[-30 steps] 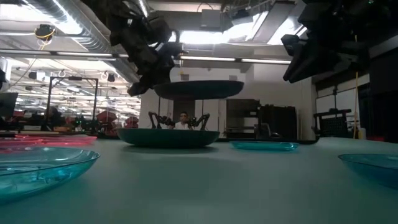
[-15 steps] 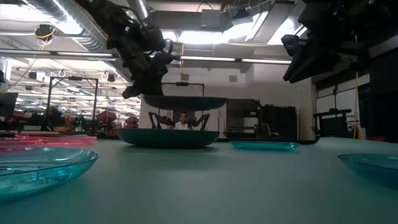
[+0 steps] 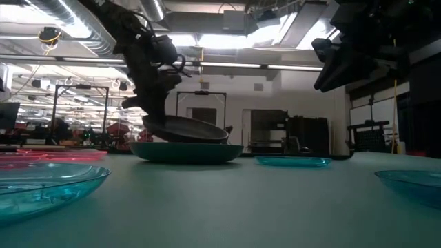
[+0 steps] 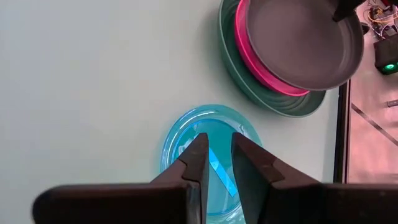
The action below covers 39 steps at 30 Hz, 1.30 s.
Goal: Stack plastic plates
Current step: Stack the black plate on top of the pink plate
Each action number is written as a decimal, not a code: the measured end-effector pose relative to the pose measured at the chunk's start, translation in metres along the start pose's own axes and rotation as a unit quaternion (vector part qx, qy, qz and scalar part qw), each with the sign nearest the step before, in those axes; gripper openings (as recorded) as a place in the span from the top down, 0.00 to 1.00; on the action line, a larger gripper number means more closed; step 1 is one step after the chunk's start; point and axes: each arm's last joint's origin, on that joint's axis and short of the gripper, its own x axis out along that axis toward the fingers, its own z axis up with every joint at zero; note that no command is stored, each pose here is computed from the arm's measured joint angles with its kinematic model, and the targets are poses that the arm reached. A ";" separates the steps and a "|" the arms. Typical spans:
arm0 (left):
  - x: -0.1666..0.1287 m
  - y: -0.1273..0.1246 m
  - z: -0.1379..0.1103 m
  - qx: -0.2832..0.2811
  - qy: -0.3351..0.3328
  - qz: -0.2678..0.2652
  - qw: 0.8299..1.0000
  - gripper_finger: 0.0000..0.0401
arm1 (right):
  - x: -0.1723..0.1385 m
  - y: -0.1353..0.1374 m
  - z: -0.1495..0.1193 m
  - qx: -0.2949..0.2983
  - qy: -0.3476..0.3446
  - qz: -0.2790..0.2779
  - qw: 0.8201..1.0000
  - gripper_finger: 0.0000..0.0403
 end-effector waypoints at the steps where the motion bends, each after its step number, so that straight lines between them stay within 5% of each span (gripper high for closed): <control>1: 0.000 0.001 0.000 0.000 -0.002 0.007 1.000 0.98 | 0.000 0.000 0.000 0.000 0.000 0.000 1.000 0.85; 26: 0.018 0.006 -0.020 -0.026 0.014 0.021 0.999 0.97 | 0.000 0.000 0.000 0.000 0.000 0.000 1.000 0.85; 39: 0.020 -0.005 -0.026 -0.003 0.013 0.030 0.999 0.79 | 0.000 0.000 0.000 0.000 0.000 0.000 1.000 0.85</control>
